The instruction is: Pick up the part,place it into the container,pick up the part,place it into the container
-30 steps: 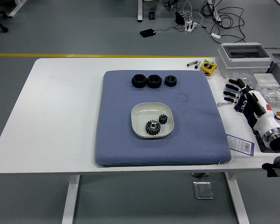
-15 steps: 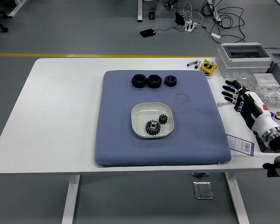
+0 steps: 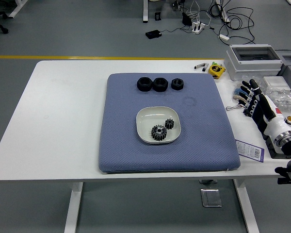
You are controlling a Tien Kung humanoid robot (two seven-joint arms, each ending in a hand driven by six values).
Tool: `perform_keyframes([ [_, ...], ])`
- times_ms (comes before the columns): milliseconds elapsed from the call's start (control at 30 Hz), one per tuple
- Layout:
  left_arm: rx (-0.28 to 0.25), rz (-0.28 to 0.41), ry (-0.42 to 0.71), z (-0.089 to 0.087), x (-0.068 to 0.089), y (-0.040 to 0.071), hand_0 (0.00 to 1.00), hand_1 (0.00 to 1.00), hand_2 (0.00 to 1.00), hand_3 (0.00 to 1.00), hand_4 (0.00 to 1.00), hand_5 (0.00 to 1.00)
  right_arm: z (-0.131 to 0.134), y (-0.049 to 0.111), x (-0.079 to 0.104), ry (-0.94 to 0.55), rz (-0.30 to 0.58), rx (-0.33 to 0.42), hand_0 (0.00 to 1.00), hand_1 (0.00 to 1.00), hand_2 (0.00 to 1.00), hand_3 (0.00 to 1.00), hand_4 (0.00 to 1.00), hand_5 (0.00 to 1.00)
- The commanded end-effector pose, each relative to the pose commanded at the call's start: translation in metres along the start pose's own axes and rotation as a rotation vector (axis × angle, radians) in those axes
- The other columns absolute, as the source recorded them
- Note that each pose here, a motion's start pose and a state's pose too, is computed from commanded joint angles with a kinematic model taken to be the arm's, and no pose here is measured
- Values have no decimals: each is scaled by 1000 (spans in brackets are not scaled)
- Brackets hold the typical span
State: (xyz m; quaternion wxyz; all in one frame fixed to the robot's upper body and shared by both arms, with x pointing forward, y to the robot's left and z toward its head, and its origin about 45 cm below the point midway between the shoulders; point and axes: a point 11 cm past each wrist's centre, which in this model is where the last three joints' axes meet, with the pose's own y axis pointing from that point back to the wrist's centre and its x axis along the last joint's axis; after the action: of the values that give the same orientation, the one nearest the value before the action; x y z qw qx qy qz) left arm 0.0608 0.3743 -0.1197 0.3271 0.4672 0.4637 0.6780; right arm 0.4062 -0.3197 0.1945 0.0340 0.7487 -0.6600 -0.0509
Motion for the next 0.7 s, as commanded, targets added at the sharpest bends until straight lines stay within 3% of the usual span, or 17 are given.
perform_keyframes([
  [500,-1,-1,-1,1,0,0,528,550,674,597,585,569,-12,-1,10,-87,90,74,998,998,998,998,998,998],
  [533,-2,0,-2,1,0,0,528,550,672,597,585,570,-13,-1,11,-89,96,80,998,909,890,934,998,998],
  [700,-3,0,-4,2,1,0,528,550,672,597,585,570,-17,0,13,-94,126,97,998,909,890,934,998,998],
])
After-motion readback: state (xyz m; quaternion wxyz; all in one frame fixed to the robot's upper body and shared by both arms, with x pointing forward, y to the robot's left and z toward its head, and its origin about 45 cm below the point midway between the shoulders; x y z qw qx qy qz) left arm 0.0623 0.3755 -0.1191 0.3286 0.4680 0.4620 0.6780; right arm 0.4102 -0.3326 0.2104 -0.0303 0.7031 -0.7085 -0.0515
